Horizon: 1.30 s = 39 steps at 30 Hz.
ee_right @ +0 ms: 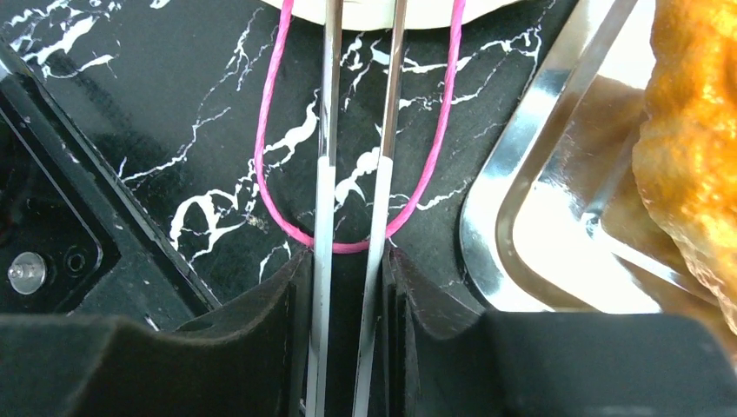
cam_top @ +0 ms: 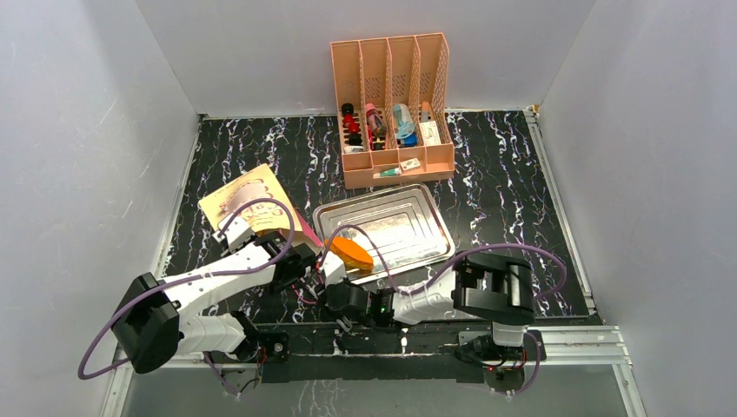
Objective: Take the fake bread out of the paper bag
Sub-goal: Pick up the clamp from the paper bag, then take out the fake bread from the paper bag.
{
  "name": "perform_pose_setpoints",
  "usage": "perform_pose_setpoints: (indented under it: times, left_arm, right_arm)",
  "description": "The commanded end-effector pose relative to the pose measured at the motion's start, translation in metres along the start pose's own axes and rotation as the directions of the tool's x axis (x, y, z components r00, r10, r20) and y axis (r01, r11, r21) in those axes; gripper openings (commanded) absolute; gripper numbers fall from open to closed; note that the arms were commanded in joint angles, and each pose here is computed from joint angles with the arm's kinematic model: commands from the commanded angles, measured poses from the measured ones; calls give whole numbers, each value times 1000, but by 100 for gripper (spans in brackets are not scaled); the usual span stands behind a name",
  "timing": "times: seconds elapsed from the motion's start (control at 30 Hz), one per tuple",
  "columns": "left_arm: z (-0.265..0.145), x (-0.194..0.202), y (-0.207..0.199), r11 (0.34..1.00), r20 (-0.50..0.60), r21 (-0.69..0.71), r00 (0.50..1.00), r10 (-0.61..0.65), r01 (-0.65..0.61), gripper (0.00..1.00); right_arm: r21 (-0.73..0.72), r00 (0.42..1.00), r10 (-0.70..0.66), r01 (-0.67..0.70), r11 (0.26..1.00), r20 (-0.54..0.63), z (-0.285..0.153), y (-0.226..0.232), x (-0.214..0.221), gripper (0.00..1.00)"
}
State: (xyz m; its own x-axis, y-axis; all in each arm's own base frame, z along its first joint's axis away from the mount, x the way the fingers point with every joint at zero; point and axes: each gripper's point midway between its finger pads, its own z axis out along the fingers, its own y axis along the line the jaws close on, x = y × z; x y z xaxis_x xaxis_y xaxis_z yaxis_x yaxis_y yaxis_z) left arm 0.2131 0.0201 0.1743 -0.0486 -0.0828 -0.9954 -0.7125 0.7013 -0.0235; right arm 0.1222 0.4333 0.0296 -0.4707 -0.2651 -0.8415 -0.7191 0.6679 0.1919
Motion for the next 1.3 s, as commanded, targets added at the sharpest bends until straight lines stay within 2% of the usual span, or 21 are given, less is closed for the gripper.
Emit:
perform_pose_setpoints:
  times: [0.0, 0.37, 0.53, 0.73, 0.9, 1.03, 1.17, 1.27]
  left_arm:
    - [-2, 0, -8, 959, -17, -13, 959, -282, 282, 0]
    - [-2, -1, -7, 953, -17, -8, 953, -303, 303, 0]
    - [-2, -2, -8, 951, -18, -5, 951, -309, 309, 0]
    - [-3, -2, -9, 945, -24, -1, 945, -326, 326, 0]
    - [-4, -2, -11, 945, -25, 5, 944, -328, 328, 0]
    - [-4, -1, -13, 944, -25, 8, 944, -329, 329, 0]
    - [-5, -1, -15, 945, -26, 12, 945, -327, 328, 0]
    - [-5, -1, -16, 947, -24, 14, 946, -322, 322, 0]
  right_arm:
    - [32, 1000, -22, 22, 999, 11, -14, -1, -11, 21]
    - [-72, 981, 173, -168, 983, 82, -40, 32, -79, 19]
    - [-105, 945, 317, -308, 946, 78, -36, 28, -91, 19]
    - [-166, 817, 571, -553, 816, 82, -31, 4, -109, 19]
    - [-198, 746, 660, -635, 747, 96, -28, 5, -129, 27]
    - [-228, 690, 721, -693, 684, 65, -20, 9, -137, 29]
    - [-311, 566, 824, -778, 546, 29, -21, 9, -145, 32]
    - [-330, 520, 854, -802, 498, 26, -21, 5, -149, 35]
